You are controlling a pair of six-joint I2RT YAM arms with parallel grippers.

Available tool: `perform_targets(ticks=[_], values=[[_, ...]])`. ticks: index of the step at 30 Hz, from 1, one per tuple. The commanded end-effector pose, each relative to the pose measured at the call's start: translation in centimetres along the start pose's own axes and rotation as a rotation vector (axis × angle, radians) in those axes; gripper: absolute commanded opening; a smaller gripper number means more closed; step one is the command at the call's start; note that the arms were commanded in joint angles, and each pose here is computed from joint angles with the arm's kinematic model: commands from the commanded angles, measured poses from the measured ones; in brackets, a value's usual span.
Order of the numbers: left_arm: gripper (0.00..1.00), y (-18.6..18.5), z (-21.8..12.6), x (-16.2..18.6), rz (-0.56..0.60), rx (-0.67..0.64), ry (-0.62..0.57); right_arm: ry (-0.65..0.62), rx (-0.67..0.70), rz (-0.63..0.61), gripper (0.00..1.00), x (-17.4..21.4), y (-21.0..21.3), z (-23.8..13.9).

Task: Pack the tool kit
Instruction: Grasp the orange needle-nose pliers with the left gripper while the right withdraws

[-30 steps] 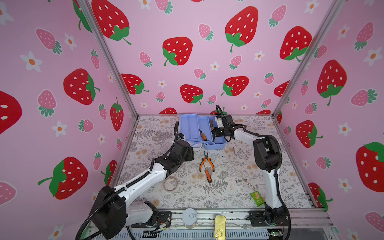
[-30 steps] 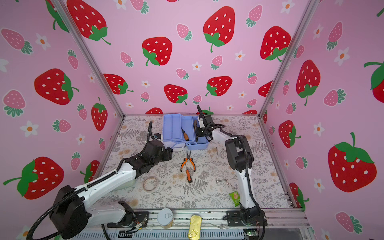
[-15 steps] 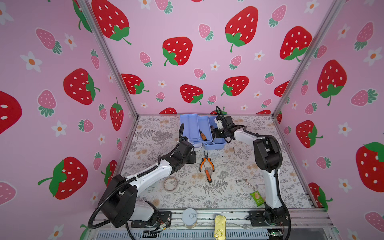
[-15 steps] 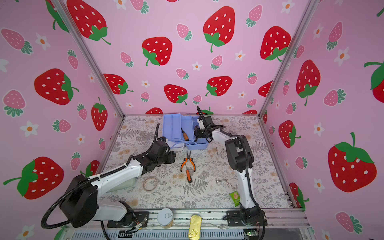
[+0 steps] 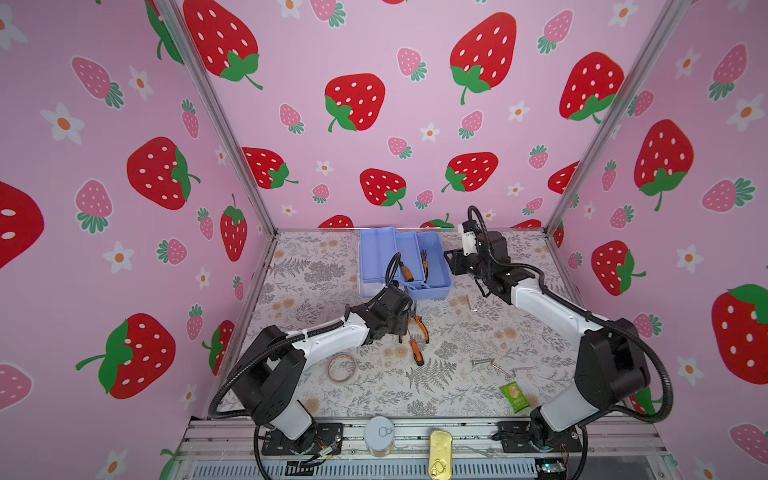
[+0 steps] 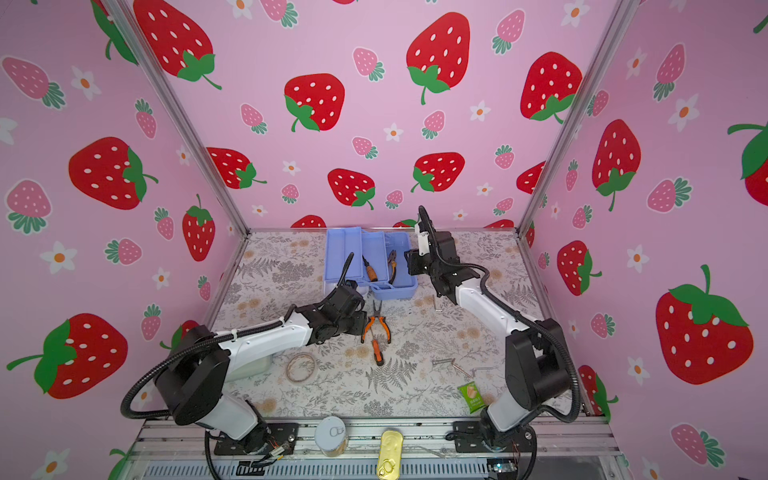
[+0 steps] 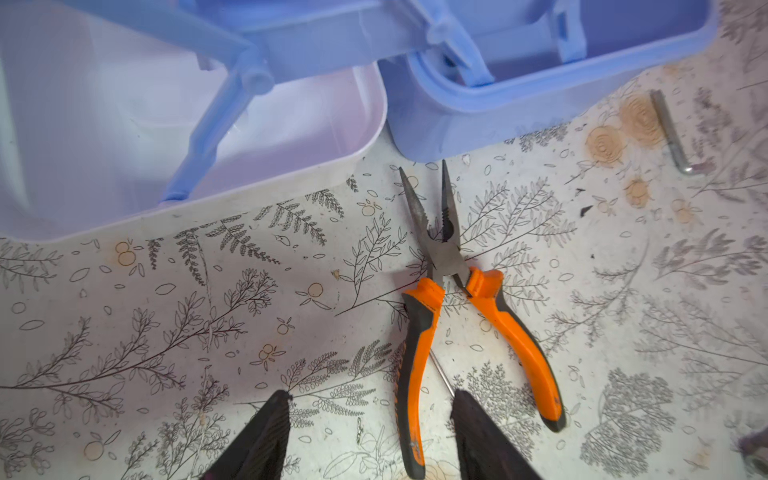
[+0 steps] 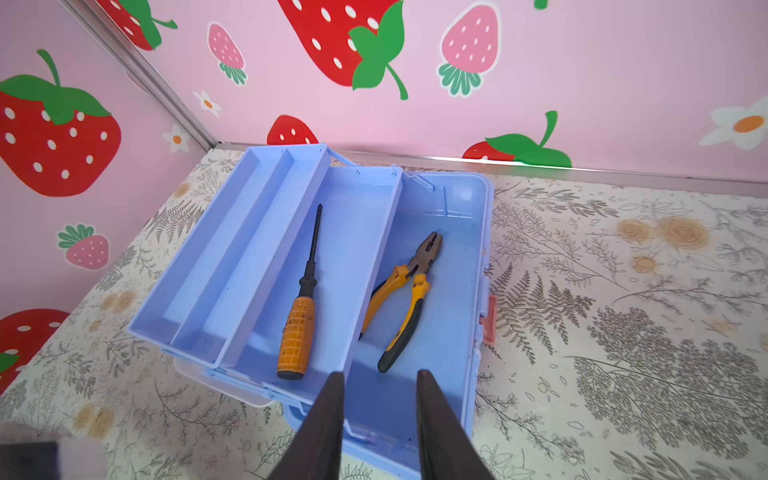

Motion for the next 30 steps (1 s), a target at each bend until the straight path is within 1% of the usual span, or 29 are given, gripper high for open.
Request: perform_targets(ticks=[1, 6, 14, 16, 19, 20, 24, 26, 30], values=[[0.64, -0.8, 0.3, -1.0, 0.038, -0.013, -0.008, -0.005, 0.055, -0.010, 0.32, 1.6, -0.3, -1.5], [0.65, -1.8, 1.4, -0.6, 0.055, 0.022, 0.021, 0.028, 0.066, 0.004, 0.32, 3.8, -0.3, -2.7], [0.63, -2.1, 3.4, 1.3, 0.060, 0.005, 0.075, 0.063, 0.067, 0.013, 0.33, 5.5, -0.3, -3.0], [0.54, -2.1, 3.9, 1.7, 0.056, -0.001, 0.088, 0.066, 0.064, 0.018, 0.33, 5.7, -0.2, -3.0], [0.39, -2.1, 4.5, 2.1, 0.054, -0.009, 0.104, 0.080, 0.062, 0.024, 0.32, 6.0, -0.3, -2.7], [0.35, -2.1, 4.6, 2.2, 0.055, -0.010, 0.106, 0.086, 0.059, 0.026, 0.33, 6.2, -0.2, -2.6], [0.26, -2.1, 4.9, 2.2, 0.057, -0.013, 0.108, 0.102, 0.053, 0.034, 0.32, 6.7, -0.2, -2.4], [0.24, -2.3, 4.8, 2.0, 0.066, -0.009, 0.108, 0.104, 0.053, 0.037, 0.33, 6.9, -0.2, -2.4], [0.08, -2.4, 4.4, 1.8, 0.066, 0.000, 0.102, 0.106, 0.045, 0.047, 0.33, 6.9, -0.1, -2.6]])
Point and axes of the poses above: each gripper's point midway between its finger pads, its own z axis out along the fingers, its own y axis along the line the jaws close on, x = y × z, the point moved 8 cm from there along -z, back along the fingers, and after that the axes turned 11 degrees about -z, right-handed, at the moved point
